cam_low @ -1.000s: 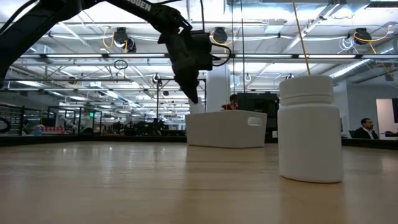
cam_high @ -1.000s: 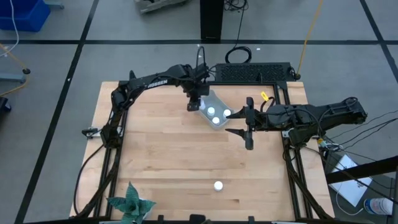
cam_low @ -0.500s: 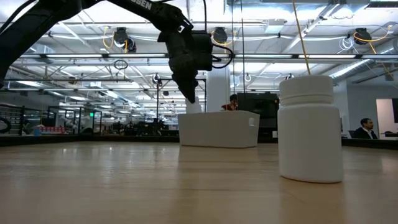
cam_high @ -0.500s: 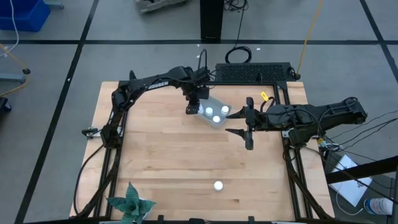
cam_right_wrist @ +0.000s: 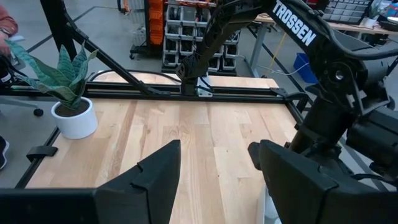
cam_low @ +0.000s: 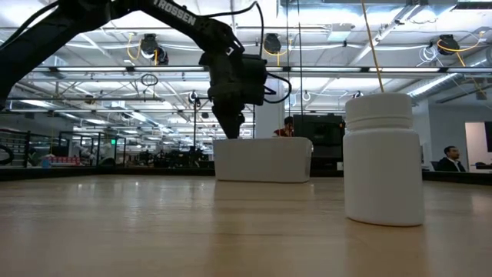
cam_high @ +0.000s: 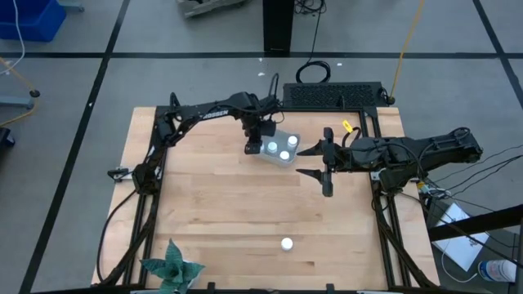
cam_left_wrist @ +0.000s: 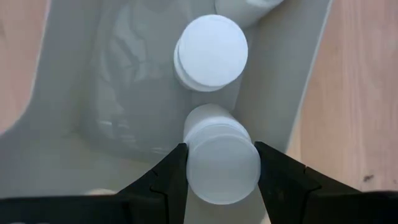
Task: Pick and place pill bottles into a basket
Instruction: Put the white pill bottle into the gray bin
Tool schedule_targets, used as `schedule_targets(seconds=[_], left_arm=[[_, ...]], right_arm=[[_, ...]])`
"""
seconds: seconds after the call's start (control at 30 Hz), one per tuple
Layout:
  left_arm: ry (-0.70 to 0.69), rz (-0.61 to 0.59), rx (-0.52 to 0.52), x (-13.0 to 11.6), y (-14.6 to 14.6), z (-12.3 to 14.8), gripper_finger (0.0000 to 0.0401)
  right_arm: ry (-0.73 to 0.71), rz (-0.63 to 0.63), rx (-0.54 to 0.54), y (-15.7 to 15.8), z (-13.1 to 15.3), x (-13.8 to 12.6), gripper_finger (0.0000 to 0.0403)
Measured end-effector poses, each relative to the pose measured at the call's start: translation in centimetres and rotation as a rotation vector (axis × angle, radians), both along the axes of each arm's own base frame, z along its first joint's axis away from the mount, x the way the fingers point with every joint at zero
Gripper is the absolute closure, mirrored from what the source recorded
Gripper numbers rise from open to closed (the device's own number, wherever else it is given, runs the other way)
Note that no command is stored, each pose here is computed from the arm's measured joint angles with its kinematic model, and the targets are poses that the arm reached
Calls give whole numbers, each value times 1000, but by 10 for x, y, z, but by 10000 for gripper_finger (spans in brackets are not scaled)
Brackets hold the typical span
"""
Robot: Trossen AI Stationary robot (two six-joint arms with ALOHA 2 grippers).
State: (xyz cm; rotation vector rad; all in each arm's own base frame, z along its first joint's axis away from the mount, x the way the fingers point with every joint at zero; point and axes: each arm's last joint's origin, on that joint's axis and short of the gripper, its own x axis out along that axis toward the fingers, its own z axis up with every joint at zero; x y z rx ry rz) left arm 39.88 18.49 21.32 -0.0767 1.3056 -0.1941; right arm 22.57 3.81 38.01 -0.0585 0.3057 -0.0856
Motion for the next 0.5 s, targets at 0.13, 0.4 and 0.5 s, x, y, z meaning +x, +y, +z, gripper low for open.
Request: schedule_targets(seconds=[0.13, 0.4, 0.5], left_arm=[[23, -7, -7, -1, -3, 0, 239], [73, -12, -5, -4, -8, -8, 239], [82, -20, 12, -2, -12, -10, 239]], right_arm=[[0, 1, -3, 0, 0, 0, 193], [0, 1, -3, 0, 0, 0, 193], [1, 1, -4, 0, 0, 0, 193]])
